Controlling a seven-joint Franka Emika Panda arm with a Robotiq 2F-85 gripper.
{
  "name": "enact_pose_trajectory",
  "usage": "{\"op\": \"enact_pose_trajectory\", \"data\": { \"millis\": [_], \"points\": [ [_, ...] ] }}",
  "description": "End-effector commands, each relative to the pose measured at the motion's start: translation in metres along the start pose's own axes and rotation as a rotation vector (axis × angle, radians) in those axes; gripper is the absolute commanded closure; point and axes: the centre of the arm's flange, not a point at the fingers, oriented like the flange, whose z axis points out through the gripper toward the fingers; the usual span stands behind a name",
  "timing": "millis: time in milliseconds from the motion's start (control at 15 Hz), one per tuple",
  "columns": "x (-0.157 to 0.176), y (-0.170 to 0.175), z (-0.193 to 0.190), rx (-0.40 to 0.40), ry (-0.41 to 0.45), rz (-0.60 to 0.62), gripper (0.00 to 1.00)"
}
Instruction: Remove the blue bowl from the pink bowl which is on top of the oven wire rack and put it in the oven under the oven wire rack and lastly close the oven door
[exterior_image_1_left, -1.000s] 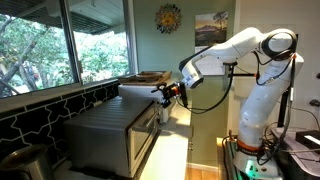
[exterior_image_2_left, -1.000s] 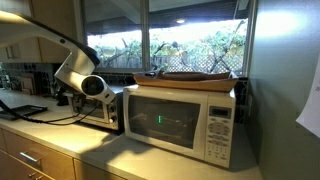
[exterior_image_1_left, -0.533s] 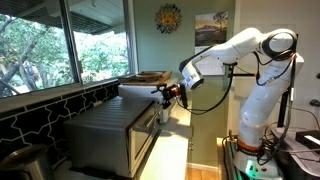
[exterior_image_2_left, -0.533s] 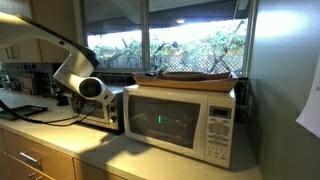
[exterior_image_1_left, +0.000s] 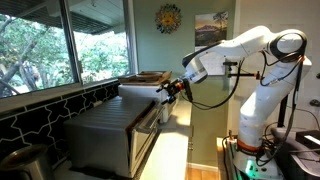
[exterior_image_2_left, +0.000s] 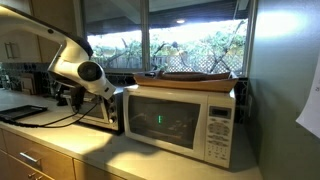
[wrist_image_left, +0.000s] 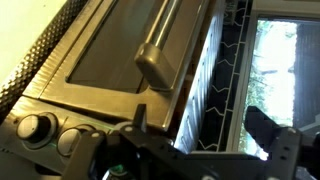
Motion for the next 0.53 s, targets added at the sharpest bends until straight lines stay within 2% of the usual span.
{"op": "enact_pose_trajectory", "data": {
  "millis": [0, 267, 467],
  "points": [
    [-0.012, -0.013, -0.035, -0.139, -0.031, -0.019, 0.00],
    [-0.026, -0.028, -0.065, -0.356, -0.084, -0.120, 0.00],
    [-0.038, -0.046, -0.091, -0.475, -0.115, -0.250, 0.00]
  ]
}}
